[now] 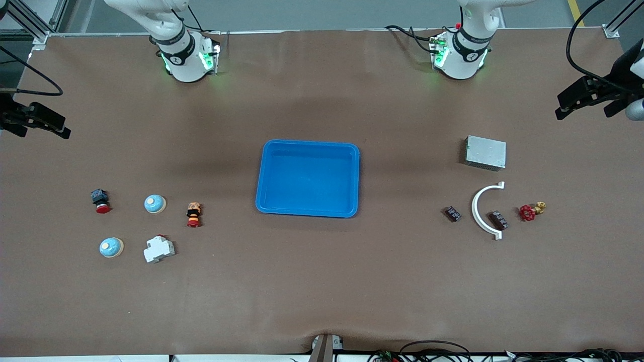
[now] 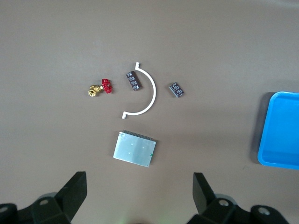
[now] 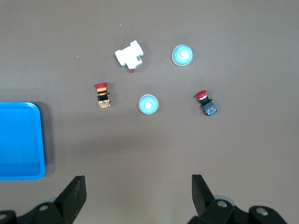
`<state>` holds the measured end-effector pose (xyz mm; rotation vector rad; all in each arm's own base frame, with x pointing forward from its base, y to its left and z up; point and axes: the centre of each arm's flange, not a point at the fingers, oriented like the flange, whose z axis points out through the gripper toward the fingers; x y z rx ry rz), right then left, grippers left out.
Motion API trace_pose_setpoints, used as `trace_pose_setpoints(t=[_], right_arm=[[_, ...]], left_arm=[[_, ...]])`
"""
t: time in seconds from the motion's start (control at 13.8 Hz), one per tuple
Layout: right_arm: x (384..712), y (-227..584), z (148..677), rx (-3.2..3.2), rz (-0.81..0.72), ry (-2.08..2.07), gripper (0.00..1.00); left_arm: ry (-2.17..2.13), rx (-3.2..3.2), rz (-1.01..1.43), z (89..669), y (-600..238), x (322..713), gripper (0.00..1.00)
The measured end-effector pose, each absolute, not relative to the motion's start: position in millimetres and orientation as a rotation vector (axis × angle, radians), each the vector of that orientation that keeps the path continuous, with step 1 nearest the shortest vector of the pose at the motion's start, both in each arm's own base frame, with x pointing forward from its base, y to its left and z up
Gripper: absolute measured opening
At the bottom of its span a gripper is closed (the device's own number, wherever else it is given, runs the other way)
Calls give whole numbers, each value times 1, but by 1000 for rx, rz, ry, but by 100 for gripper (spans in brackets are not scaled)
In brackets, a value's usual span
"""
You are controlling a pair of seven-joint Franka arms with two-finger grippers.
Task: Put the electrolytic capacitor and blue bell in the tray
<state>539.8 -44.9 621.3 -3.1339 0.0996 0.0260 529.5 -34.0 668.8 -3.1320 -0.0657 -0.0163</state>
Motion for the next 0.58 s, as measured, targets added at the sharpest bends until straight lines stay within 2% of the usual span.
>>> trace_pose_setpoints(t=[0.58], right_arm=[[542,-39,618,-3134,37,81,100]], left_arm=[[-102,-3131,-13,668,-22,530,100]])
